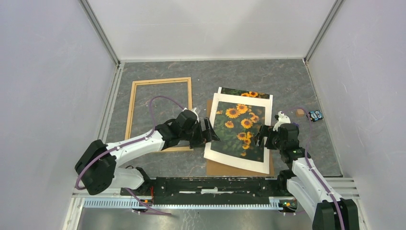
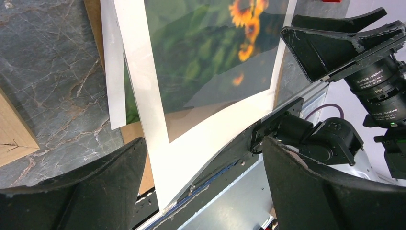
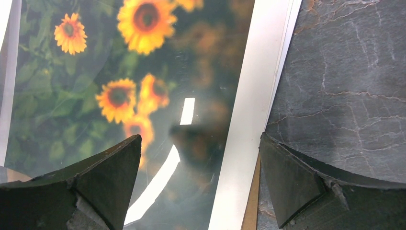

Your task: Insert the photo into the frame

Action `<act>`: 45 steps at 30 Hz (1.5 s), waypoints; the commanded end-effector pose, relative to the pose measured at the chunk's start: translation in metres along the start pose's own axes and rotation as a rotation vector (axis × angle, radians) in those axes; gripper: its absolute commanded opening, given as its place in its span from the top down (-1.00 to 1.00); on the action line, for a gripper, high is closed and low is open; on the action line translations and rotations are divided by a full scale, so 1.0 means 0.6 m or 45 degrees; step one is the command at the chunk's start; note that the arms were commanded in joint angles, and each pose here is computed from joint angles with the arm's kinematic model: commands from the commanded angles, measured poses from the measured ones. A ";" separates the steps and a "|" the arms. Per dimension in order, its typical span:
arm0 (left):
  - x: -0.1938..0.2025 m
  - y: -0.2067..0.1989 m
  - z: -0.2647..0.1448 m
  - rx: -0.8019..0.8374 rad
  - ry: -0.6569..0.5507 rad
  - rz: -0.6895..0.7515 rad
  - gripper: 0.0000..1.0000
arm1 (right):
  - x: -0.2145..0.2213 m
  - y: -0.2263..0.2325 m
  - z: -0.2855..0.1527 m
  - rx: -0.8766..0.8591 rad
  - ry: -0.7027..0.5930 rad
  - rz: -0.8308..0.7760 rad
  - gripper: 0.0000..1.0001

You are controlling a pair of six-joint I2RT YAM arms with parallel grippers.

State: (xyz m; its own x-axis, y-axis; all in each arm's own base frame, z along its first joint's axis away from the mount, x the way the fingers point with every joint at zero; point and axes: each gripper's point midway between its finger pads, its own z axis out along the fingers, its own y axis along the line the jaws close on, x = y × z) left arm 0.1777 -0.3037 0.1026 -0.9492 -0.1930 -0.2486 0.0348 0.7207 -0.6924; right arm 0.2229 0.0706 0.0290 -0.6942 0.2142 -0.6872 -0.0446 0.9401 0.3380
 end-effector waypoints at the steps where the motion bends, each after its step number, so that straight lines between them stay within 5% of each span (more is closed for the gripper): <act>1: -0.018 -0.041 -0.017 0.100 -0.059 0.075 -0.93 | 0.031 0.001 -0.001 -0.012 0.082 0.017 -0.96; 16: -0.016 -0.023 0.005 0.035 -0.026 0.108 -1.00 | 0.033 0.000 -0.002 -0.010 0.080 0.019 -0.96; 24: -0.072 -0.008 0.045 -0.064 -0.086 0.210 -1.00 | 0.006 -0.010 -0.004 0.056 0.043 0.002 -0.96; 39: -0.369 -0.067 0.094 0.063 -0.525 0.217 -1.00 | -0.113 -0.008 0.030 0.145 -0.058 -0.040 -0.96; 45: -0.427 -0.075 0.145 0.073 -0.513 0.239 -1.00 | -0.139 0.000 0.052 0.120 -0.065 -0.061 -0.84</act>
State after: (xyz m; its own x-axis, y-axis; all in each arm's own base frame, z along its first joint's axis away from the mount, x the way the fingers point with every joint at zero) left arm 0.4141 -0.3304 0.1222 -0.7778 -0.3369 -0.5306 0.1267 0.7428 -0.6574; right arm 0.2716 0.0577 0.0413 -0.7227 0.1935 -0.6636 0.0340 0.9688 0.2455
